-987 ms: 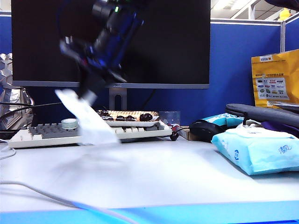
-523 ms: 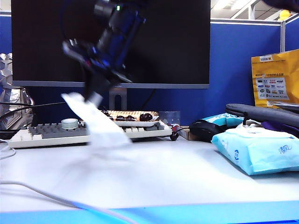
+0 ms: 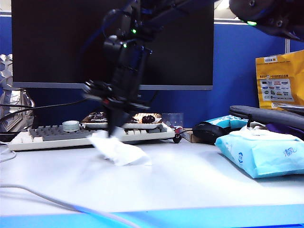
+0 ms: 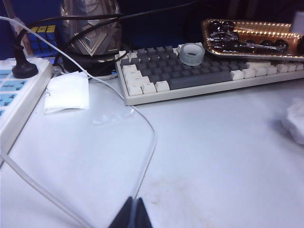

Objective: Use the wet wipes on the table to wipe the cherry juice off the table, then put the wipes back on the table.

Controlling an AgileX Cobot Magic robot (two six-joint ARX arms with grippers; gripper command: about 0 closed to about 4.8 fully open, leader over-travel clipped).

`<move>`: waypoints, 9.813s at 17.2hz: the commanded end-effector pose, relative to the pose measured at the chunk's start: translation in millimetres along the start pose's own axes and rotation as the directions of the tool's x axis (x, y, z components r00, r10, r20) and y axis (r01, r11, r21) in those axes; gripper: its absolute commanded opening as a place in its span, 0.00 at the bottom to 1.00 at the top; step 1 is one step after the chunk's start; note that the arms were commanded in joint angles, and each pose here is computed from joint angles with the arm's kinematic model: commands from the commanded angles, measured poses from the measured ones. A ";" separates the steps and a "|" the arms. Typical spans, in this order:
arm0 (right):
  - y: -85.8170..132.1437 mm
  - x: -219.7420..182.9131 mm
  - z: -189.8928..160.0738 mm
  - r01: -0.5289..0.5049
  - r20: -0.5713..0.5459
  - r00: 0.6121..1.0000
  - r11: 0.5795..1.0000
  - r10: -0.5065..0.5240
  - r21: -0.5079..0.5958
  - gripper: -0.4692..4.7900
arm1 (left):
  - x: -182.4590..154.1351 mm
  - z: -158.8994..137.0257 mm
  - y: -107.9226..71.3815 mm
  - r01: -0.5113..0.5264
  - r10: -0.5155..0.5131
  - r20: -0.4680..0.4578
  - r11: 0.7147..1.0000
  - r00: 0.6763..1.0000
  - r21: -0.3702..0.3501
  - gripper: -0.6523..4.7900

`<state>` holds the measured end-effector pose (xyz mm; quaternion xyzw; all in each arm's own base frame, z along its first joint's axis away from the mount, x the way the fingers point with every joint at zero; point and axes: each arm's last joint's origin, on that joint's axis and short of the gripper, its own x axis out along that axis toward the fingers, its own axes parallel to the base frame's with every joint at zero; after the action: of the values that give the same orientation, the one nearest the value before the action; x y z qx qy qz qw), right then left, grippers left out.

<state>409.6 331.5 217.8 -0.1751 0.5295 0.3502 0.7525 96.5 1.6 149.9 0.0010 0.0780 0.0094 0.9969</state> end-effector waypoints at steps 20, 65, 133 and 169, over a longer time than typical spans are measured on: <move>-24.5 57.5 -10.3 0.253 -0.067 0.966 0.967 -0.250 0.038 0.08 | -0.1 -1.2 0.0 0.000 0.000 -0.010 1.000 1.000 -0.003 0.11; -23.1 53.7 -30.7 0.350 -0.286 0.906 0.933 -0.313 0.087 0.08 | -0.1 -1.2 0.0 0.000 0.000 -0.010 1.000 1.000 -0.003 0.11; -221.9 40.2 -46.6 0.245 0.114 0.929 0.814 -0.353 0.527 0.08 | -0.1 -1.2 -0.1 0.004 -0.004 -0.010 1.000 1.000 -0.003 0.11; -214.6 36.8 -60.6 0.651 -0.202 0.751 0.653 -0.629 0.388 0.08 | -0.1 -1.2 -0.1 0.003 -0.003 -0.010 1.000 1.000 -0.003 0.11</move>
<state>533.9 166.6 158.4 -0.1739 0.4653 -0.0527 0.8663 96.5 1.6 149.9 0.0009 0.0780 0.0090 0.9969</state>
